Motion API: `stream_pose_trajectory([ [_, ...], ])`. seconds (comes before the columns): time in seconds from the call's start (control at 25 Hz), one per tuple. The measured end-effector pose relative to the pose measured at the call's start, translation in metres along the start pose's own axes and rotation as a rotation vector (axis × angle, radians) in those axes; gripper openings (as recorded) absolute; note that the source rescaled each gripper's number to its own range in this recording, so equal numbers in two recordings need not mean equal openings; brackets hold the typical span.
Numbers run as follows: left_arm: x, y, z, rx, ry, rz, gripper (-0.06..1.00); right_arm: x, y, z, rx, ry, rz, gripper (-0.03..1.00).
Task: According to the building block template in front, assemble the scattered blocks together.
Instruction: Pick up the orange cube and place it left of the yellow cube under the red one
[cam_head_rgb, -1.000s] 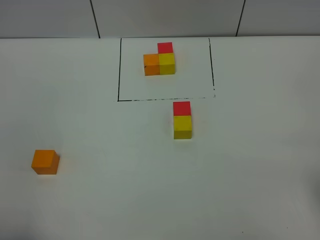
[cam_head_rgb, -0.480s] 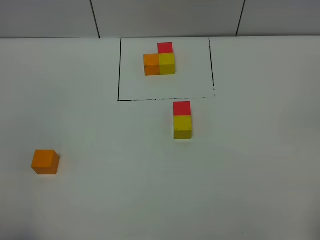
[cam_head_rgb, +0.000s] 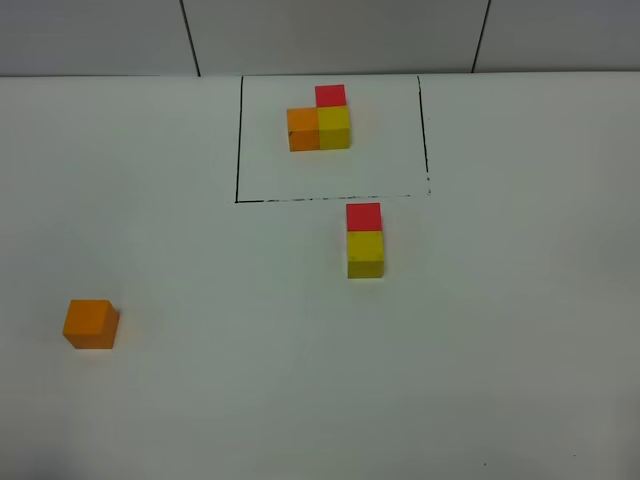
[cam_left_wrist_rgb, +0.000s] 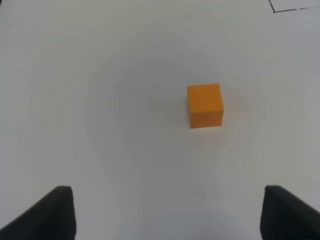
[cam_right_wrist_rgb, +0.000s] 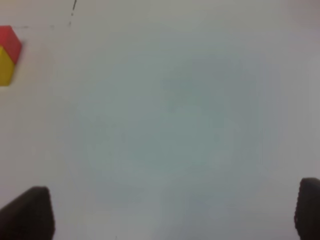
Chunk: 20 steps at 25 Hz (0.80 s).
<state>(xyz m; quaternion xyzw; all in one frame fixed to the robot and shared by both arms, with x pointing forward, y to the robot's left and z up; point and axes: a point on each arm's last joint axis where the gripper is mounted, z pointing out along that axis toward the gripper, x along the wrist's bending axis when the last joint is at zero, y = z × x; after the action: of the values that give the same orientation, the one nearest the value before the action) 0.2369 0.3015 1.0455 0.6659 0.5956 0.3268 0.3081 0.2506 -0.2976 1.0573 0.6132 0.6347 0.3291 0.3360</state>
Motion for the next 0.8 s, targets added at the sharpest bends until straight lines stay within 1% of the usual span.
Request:
stream_pose_trajectory([
  [0.32, 0.000, 0.000, 0.000, 0.000, 0.000, 0.000, 0.72, 0.001, -0.013, -0.011, -0.101, 0.004, 0.002, 0.94],
  [0.8, 0.000, 0.000, 0.000, 0.000, 0.000, 0.000, 0.72, 0.001, -0.013, -0.011, -0.102, 0.004, 0.004, 0.90],
])
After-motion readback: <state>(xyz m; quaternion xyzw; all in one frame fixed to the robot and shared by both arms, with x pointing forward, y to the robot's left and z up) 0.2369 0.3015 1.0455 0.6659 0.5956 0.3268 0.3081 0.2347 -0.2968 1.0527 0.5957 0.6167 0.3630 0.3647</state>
